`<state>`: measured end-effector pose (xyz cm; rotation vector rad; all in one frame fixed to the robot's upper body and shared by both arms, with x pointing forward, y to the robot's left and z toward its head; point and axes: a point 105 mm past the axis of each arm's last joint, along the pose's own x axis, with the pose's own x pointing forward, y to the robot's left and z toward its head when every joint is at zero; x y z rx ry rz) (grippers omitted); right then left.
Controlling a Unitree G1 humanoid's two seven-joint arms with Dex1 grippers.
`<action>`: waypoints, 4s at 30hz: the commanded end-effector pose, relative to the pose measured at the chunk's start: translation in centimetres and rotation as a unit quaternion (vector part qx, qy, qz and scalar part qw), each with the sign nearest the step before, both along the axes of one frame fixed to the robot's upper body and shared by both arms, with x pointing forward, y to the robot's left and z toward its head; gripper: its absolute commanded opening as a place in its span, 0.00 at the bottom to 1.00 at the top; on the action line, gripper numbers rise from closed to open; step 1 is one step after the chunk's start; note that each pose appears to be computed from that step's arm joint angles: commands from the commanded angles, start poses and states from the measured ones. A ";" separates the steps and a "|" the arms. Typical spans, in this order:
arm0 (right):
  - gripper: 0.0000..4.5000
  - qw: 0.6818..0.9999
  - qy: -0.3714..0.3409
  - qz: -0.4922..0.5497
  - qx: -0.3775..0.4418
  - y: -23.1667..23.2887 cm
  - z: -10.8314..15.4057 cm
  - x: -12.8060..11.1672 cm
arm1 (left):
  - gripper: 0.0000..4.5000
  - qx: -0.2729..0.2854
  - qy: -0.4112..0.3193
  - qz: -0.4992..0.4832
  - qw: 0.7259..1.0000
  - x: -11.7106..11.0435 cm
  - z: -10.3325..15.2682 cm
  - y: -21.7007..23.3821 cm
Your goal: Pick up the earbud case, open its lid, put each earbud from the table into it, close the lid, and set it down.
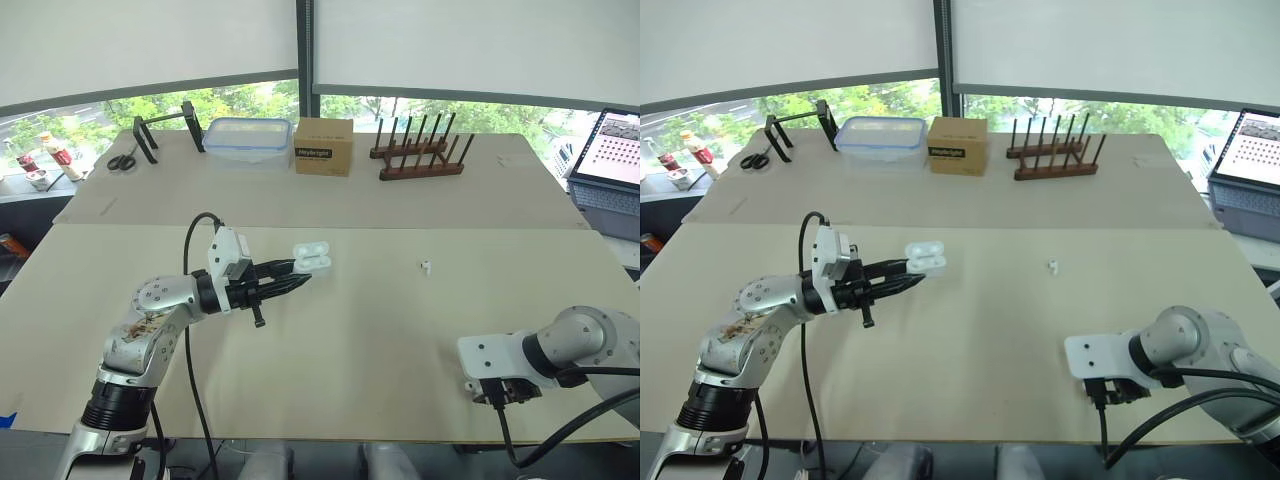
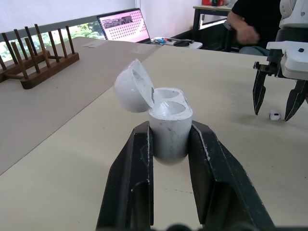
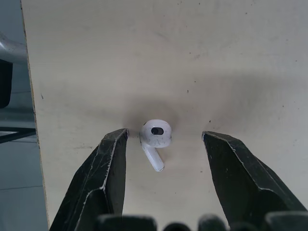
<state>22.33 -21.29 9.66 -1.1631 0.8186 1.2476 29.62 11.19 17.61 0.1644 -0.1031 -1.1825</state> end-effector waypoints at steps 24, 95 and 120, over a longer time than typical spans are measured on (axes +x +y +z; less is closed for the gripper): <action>0.08 0.994 -0.048 -0.023 0.097 2.6 3.7 2.1 | 0.11 -0.014 -0.029 0.008 0.999 0.6 1.5 0.0; 0.08 0.662 -0.095 -0.284 0.687 21.0 12.5 9.0 | 0.11 -0.101 -0.131 0.103 0.981 3.9 5.6 -2.1; 0.99 0.725 -0.235 -0.228 0.606 11.1 14.8 6.8 | 0.11 -0.102 -0.112 0.114 0.982 4.3 5.0 -1.0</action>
